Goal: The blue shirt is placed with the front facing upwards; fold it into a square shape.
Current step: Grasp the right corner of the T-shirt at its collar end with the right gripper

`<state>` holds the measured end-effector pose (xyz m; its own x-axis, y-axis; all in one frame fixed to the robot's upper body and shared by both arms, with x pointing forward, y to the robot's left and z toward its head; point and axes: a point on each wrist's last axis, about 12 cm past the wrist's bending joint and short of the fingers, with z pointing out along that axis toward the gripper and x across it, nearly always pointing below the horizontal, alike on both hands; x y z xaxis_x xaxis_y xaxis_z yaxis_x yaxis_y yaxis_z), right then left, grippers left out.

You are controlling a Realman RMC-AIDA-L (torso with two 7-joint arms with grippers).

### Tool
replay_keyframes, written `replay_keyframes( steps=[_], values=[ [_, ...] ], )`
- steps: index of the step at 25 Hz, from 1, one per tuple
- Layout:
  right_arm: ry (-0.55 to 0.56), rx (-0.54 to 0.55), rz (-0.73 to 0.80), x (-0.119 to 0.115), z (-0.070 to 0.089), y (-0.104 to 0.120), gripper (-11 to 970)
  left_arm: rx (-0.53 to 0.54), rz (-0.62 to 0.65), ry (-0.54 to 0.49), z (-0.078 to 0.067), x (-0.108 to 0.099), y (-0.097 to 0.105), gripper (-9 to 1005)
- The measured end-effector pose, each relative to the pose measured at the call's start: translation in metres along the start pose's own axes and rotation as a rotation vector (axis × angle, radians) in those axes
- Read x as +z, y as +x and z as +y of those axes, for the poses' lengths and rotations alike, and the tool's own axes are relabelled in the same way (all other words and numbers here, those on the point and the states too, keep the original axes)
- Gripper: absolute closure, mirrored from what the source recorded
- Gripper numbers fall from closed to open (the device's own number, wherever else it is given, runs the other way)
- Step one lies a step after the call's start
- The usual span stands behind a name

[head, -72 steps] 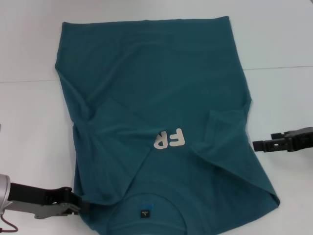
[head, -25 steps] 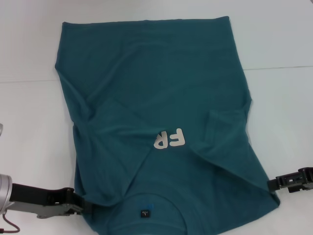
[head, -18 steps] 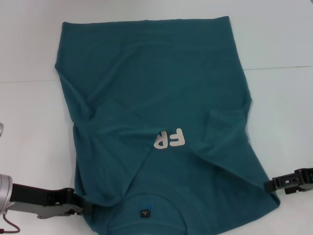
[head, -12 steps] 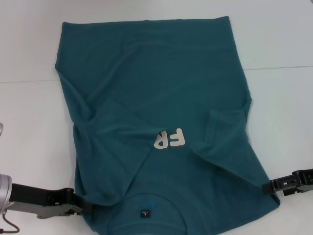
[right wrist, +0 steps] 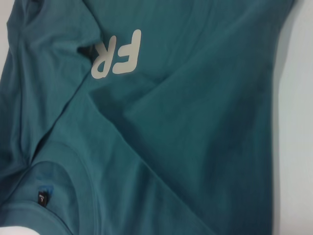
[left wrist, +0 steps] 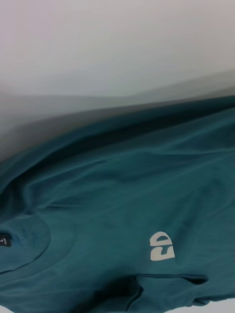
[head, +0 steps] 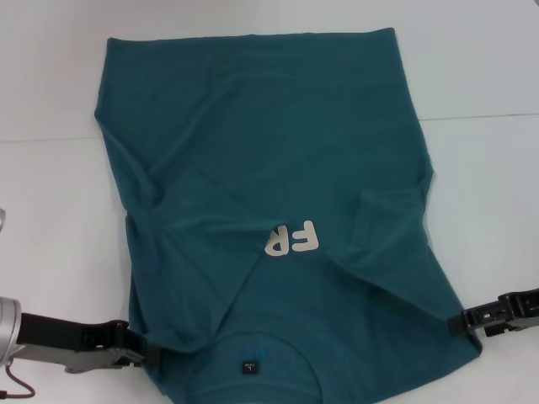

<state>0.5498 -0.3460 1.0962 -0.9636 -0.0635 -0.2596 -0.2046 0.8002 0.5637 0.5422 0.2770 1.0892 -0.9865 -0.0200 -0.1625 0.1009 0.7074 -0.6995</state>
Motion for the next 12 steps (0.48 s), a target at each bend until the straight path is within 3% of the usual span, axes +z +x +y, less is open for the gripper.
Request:
replay_keyframes(
  steps=[12],
  values=[
    [0.017,0.0,0.014,0.0067,0.0017,-0.0024,34,0.001,-0.007,0.004,0.0,-0.0019,-0.0013,915]
  ],
)
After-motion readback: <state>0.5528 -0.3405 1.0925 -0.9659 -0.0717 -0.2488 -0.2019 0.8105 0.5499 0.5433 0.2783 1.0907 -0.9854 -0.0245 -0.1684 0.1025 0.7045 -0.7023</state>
